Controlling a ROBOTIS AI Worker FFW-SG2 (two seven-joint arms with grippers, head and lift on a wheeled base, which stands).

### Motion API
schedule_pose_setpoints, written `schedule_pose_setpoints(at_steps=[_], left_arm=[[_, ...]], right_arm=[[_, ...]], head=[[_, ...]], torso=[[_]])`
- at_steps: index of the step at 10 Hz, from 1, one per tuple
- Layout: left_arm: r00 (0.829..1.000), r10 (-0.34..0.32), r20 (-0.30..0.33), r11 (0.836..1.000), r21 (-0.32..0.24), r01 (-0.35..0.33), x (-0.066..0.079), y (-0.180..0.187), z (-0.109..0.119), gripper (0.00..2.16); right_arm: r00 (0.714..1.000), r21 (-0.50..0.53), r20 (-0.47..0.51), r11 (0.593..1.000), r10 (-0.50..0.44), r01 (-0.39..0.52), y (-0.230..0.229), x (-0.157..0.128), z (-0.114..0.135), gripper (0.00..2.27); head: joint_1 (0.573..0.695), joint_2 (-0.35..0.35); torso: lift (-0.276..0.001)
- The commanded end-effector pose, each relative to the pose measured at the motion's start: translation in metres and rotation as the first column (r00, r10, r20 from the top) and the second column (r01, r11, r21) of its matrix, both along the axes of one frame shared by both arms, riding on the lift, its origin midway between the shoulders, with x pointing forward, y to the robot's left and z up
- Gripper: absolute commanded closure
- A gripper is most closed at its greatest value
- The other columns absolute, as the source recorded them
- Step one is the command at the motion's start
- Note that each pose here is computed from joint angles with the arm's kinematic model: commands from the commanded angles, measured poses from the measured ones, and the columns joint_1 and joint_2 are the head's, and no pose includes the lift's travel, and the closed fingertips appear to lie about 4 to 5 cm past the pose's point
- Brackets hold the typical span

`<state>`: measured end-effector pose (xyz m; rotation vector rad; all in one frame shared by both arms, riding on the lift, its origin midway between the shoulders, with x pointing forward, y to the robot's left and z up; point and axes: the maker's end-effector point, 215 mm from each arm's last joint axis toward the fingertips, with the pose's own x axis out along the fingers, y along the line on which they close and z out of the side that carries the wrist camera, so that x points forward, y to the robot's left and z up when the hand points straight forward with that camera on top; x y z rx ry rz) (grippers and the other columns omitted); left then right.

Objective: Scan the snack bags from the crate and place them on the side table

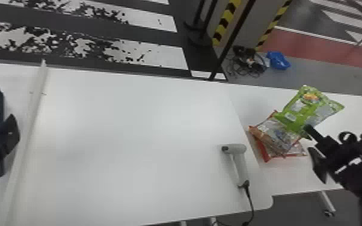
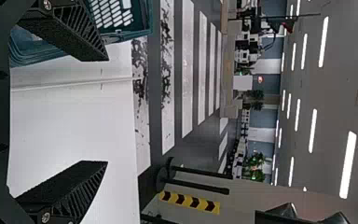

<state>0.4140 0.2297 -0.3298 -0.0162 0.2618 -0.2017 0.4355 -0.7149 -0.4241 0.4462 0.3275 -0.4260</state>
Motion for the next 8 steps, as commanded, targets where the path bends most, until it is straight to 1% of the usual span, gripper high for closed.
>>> schedule_pose_setpoints(at_steps=[1, 2, 4, 5, 6, 8], left_arm=[[1.0, 0.0, 0.0, 1.0, -0.002, 0.0, -0.001, -0.001, 0.0, 0.08], [1.0, -0.004, -0.001, 1.0, -0.003, 0.004, -0.002, -0.003, 0.0, 0.08], [1.0, -0.004, 0.002, 1.0, -0.003, 0.004, -0.003, -0.003, 0.002, 0.08], [1.0, -0.005, 0.001, 1.0, -0.005, 0.005, -0.004, -0.005, 0.002, 0.08], [1.0, -0.003, 0.001, 1.0, -0.003, 0.003, -0.004, -0.005, 0.002, 0.08], [1.0, -0.007, 0.002, 1.0, -0.004, 0.007, -0.003, -0.012, 0.003, 0.08]], right_arm=[[0.999, 0.008, -0.029, 1.0, -0.025, 0.025, -0.006, -0.004, -0.011, 0.48], [0.998, 0.002, -0.044, 0.999, -0.039, 0.039, -0.011, -0.006, -0.014, 0.03], [0.996, 0.006, -0.056, 0.998, -0.065, 0.065, -0.015, -0.007, -0.015, 0.04], [0.997, -0.008, -0.046, 0.998, -0.055, 0.055, -0.008, -0.009, -0.01, 0.06], [1.0, -0.034, -0.012, 0.999, -0.018, 0.018, 0.012, -0.006, 0.005, 0.06], [0.993, -0.104, 0.077, 0.991, 0.095, -0.087, 0.087, -0.002, 0.044, 0.06]], head=[[0.695, -0.35], [0.695, -0.35], [0.695, -0.35], [0.695, -0.35], [0.695, -0.35], [0.695, -0.35]], torso=[[-0.094], [-0.094], [-0.094], [-0.094], [-0.094], [-0.094]])
